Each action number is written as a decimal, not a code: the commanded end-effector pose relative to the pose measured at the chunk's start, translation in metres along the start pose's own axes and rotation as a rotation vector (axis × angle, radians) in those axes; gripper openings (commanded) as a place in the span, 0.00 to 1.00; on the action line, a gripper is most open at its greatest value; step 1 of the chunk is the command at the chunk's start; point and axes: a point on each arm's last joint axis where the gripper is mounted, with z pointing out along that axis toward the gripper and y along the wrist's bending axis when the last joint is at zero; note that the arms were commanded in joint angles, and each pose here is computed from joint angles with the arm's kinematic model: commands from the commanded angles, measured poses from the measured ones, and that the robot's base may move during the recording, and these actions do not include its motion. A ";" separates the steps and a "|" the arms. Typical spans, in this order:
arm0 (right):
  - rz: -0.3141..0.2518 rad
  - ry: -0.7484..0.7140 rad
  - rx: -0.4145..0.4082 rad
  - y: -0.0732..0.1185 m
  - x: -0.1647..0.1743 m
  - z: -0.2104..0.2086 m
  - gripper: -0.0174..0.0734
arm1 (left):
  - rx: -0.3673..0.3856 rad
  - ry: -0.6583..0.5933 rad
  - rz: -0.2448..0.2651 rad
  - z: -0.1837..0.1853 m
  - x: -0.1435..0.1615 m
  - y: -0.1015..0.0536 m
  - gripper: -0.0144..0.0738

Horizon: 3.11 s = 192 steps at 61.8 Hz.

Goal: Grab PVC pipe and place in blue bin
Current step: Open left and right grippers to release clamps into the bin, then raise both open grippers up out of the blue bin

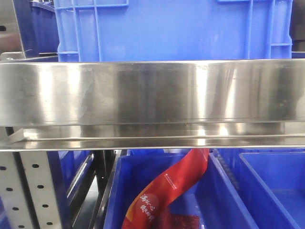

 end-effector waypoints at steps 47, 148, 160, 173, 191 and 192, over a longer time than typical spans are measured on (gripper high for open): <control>-0.020 -0.021 0.004 -0.001 0.000 -0.006 0.02 | -0.010 -0.044 -0.010 -0.004 -0.003 0.001 0.04; -0.183 -0.438 0.318 -0.031 0.139 -0.077 0.02 | -0.011 -0.046 -0.010 -0.004 -0.003 0.001 0.04; -0.142 -0.365 0.508 -0.045 0.162 -0.074 0.02 | -0.011 -0.046 -0.010 -0.004 -0.003 0.001 0.04; 0.044 -0.215 0.533 -0.048 0.178 -0.070 0.02 | -0.011 -0.046 -0.010 -0.004 -0.003 0.001 0.04; 0.038 -0.216 0.539 -0.048 0.178 -0.070 0.02 | -0.011 -0.048 -0.010 -0.004 -0.003 0.001 0.04; 0.033 -0.215 0.539 -0.048 0.178 -0.070 0.02 | -0.011 -0.048 -0.010 -0.004 -0.003 0.001 0.04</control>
